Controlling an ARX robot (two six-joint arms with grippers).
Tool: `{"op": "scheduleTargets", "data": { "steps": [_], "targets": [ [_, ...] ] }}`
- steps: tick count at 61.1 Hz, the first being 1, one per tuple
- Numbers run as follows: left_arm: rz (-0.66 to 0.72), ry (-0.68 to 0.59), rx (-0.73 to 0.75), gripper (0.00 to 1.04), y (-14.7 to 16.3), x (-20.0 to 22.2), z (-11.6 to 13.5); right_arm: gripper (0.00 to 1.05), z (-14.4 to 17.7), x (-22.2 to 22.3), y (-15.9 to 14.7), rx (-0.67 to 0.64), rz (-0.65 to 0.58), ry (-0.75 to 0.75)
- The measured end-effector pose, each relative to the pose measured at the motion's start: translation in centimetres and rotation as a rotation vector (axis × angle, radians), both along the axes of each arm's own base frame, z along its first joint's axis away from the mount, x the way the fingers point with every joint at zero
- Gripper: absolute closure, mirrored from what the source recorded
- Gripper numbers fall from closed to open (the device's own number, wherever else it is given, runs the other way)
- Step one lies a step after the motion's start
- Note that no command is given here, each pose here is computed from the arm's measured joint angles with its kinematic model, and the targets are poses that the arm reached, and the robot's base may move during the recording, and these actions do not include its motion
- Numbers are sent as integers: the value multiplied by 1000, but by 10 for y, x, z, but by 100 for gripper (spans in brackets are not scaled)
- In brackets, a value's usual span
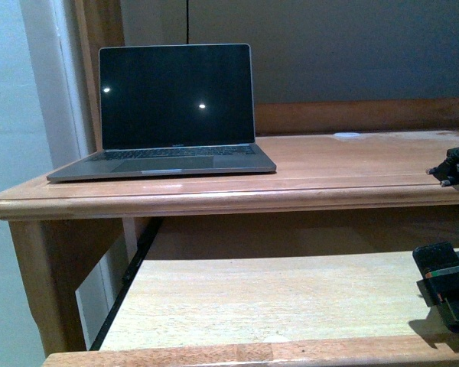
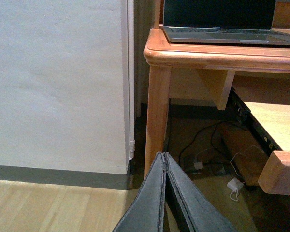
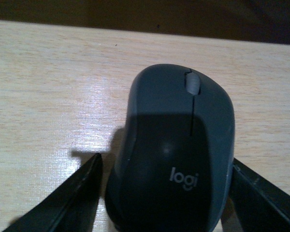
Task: Place mouse
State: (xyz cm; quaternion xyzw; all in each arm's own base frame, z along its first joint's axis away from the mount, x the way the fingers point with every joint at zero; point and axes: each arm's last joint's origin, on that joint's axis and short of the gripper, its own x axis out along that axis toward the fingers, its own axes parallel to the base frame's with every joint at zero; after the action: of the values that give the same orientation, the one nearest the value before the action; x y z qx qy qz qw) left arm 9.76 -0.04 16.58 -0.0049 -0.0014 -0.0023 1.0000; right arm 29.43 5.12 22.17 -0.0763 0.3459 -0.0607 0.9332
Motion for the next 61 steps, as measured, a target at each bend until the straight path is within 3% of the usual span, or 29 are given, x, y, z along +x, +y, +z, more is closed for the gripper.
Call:
{"op": "scheduleTargets", "data": {
  "steps": [3,5,17,30,41,49,61],
  "targets": [
    [0,0,-1,101,0,0,0,42,0,0,-1,6,-3,-2],
    [0,0,0,94,0,0,0,46,0,1,-2,10,-6,-5],
    [0,0,0,66,0,0,0,48,10,-1,-8,21,-21,-51],
    [0,0,0,35,0,0,0,48,57,-19,-11,59,-10,-208],
    [0,0,1,6,0,0,0,48,105,4,7,101,-19,-303],
    [0,0,2,8,0,0,0,48,116,44,34,97,-38,-311],
    [0,0,2,8,0,0,0,48,101,108,69,16,-106,-292]
  ]
}}
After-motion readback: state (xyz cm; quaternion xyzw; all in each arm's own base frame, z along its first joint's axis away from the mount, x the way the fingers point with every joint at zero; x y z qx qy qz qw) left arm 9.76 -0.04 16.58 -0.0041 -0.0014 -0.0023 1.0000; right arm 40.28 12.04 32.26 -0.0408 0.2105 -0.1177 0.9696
